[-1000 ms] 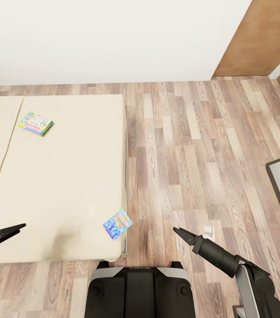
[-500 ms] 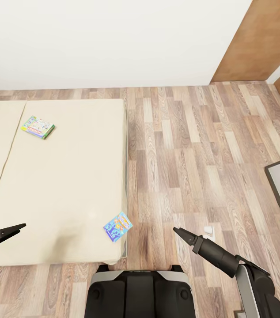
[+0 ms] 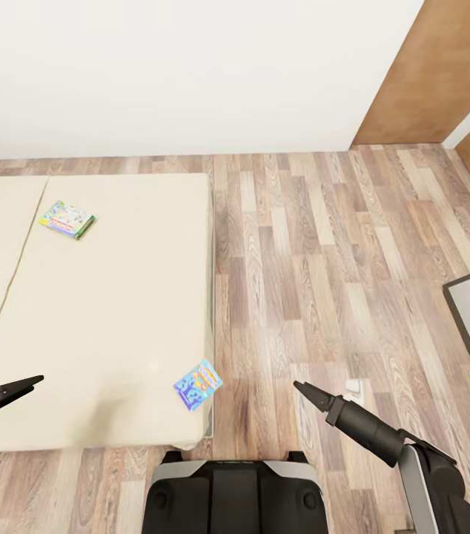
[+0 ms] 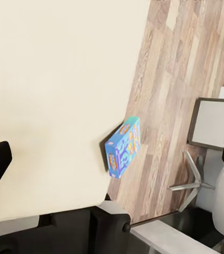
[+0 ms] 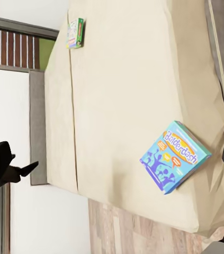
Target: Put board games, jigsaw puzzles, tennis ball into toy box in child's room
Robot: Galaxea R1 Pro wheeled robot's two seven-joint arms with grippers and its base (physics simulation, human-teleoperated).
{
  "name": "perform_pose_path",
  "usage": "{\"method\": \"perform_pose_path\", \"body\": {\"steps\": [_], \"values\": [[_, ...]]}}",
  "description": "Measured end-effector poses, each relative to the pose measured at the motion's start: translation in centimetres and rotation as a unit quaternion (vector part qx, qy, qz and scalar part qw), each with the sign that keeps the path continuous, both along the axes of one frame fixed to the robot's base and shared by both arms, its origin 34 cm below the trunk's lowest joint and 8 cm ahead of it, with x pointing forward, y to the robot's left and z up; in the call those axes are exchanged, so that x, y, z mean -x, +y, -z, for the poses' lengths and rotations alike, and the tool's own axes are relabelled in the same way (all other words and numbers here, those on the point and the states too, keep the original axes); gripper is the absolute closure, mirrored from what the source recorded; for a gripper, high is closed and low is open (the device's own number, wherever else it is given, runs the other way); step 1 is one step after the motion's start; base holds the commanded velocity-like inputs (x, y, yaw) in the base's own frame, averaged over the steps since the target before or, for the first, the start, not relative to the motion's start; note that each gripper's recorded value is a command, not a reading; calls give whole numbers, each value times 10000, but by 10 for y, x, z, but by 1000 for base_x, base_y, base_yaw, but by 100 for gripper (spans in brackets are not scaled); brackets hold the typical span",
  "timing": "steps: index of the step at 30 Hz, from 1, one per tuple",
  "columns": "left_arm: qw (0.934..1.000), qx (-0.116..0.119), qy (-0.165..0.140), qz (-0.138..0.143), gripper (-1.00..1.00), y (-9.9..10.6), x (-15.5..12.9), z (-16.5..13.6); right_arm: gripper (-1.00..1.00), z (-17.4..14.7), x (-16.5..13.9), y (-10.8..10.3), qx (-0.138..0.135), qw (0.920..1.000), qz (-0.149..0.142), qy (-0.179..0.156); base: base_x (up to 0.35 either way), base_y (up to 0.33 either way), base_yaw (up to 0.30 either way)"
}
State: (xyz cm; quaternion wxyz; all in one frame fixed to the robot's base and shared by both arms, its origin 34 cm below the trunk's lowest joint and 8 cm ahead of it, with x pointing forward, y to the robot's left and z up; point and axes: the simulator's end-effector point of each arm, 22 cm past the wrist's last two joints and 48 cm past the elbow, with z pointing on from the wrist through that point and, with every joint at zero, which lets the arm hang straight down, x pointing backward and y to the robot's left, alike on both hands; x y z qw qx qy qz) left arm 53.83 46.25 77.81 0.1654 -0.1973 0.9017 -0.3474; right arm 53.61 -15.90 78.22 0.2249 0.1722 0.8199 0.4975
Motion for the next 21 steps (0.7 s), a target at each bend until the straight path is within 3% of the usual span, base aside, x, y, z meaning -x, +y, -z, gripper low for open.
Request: {"method": "perform_pose_path", "body": {"steps": [21], "values": [[9998, -5, -173, 13, -100, 0, -8, -15, -100, -15, -7, 0, -15, 9999, 11, -171, 0, 0, 0]]}}
